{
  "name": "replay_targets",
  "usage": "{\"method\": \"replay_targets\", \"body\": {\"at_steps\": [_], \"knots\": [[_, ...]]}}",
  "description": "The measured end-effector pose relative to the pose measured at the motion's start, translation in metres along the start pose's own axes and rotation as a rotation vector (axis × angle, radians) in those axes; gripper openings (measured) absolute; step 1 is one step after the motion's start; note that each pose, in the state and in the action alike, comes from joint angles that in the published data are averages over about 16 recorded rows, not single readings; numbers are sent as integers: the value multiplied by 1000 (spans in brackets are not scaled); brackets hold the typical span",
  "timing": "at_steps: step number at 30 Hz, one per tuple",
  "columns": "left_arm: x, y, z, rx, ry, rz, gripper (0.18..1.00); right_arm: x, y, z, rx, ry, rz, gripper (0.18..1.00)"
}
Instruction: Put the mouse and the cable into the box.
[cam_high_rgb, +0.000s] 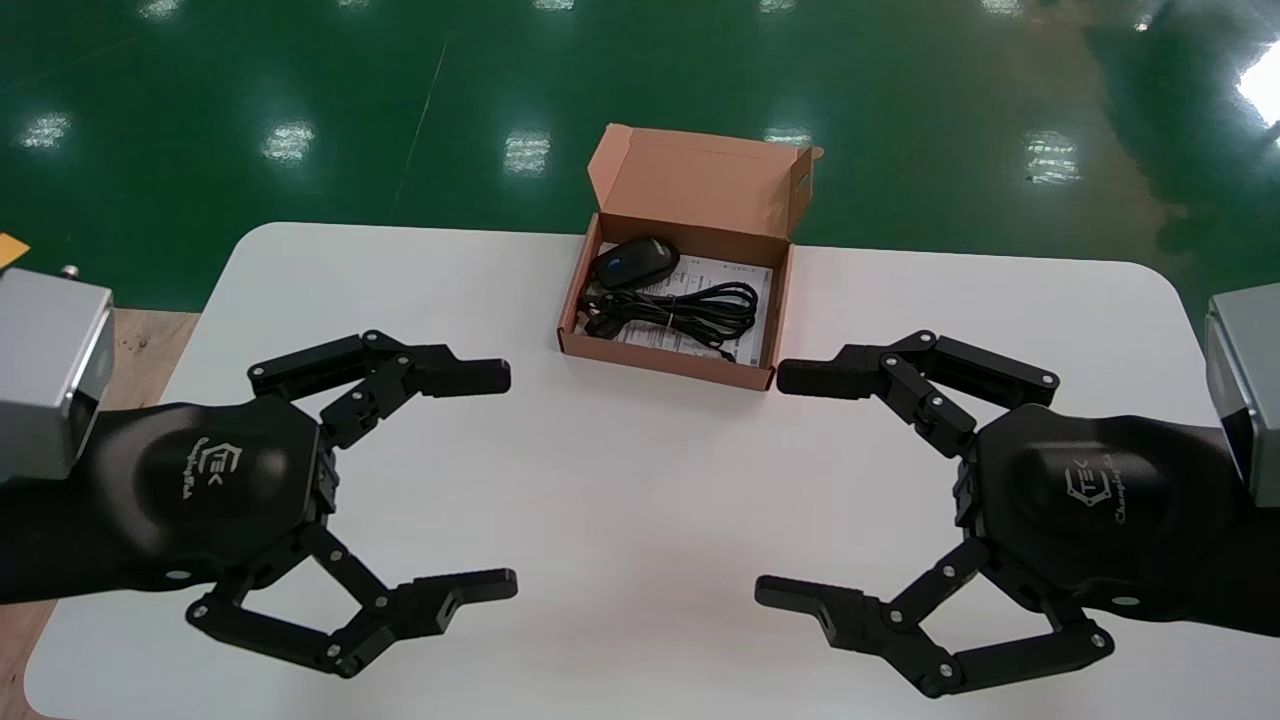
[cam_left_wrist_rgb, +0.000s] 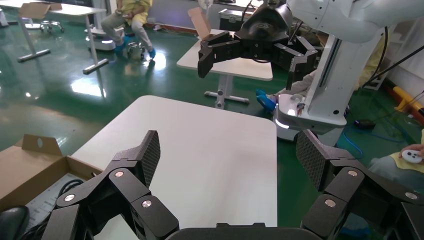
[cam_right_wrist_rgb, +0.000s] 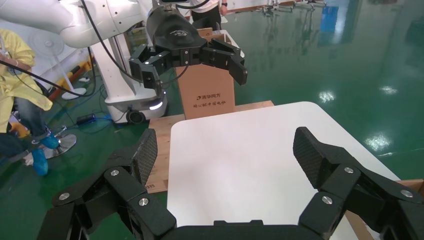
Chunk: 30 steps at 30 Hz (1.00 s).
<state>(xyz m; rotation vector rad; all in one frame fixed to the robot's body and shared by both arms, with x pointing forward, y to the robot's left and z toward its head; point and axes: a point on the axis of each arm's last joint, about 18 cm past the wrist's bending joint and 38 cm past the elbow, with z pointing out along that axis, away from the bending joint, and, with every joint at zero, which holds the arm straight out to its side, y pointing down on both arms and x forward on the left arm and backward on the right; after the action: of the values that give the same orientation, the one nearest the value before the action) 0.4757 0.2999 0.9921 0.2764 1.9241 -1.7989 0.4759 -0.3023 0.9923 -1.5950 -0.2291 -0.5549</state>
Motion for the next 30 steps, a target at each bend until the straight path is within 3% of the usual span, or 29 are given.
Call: {"method": "replay_targets", "body": {"at_steps": [30], "knots": [[0, 0, 0, 0, 0, 0, 1001, 0, 0, 0, 0, 0, 0, 1000]]}}
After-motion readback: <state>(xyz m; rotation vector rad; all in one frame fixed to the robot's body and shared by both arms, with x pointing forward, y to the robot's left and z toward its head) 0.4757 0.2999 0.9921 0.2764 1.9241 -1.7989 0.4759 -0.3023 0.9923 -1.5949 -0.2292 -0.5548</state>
